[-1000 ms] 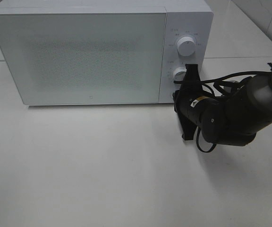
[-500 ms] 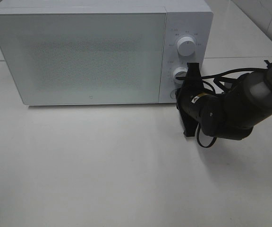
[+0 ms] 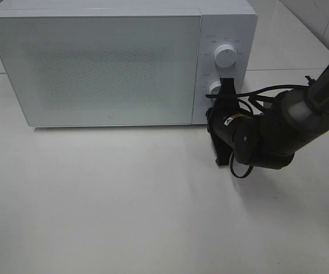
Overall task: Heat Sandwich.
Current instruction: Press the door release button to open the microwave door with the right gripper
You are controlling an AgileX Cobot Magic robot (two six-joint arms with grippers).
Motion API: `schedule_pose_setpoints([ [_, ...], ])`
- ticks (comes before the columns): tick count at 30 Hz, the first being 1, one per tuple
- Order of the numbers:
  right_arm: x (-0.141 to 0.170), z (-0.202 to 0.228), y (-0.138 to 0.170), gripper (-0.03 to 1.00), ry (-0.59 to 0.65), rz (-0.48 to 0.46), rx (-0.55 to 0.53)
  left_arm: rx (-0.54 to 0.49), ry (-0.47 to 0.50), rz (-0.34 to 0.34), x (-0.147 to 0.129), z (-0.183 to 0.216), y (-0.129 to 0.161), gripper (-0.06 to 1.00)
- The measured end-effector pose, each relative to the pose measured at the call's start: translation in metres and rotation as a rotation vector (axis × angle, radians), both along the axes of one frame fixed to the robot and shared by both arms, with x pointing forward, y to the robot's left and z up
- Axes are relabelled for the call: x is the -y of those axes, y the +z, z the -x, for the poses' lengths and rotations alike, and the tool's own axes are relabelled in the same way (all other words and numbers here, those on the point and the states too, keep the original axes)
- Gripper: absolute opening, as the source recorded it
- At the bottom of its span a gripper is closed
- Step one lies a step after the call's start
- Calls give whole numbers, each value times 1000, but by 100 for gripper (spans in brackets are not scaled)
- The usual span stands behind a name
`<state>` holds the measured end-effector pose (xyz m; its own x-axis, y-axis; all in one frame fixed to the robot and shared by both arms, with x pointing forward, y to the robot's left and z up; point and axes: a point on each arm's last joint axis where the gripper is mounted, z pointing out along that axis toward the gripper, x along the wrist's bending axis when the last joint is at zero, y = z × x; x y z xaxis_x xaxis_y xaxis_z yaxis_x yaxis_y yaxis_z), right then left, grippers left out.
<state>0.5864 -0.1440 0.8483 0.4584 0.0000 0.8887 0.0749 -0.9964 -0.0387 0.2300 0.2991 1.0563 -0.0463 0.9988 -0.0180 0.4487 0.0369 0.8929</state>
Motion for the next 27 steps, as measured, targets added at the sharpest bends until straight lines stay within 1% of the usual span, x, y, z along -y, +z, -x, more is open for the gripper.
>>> schedule_pose_setpoints([
  [6, -3, -2, 0, 1, -27, 17, 31, 0, 0, 0, 0, 0, 0, 97],
  [13, -9, -7, -2, 1, -69, 9, 21, 0, 0, 0, 0, 0, 0, 97],
  [27, -10, -7, -2, 1, -64, 24, 14, 0, -2, -4, 0, 0, 0, 97],
])
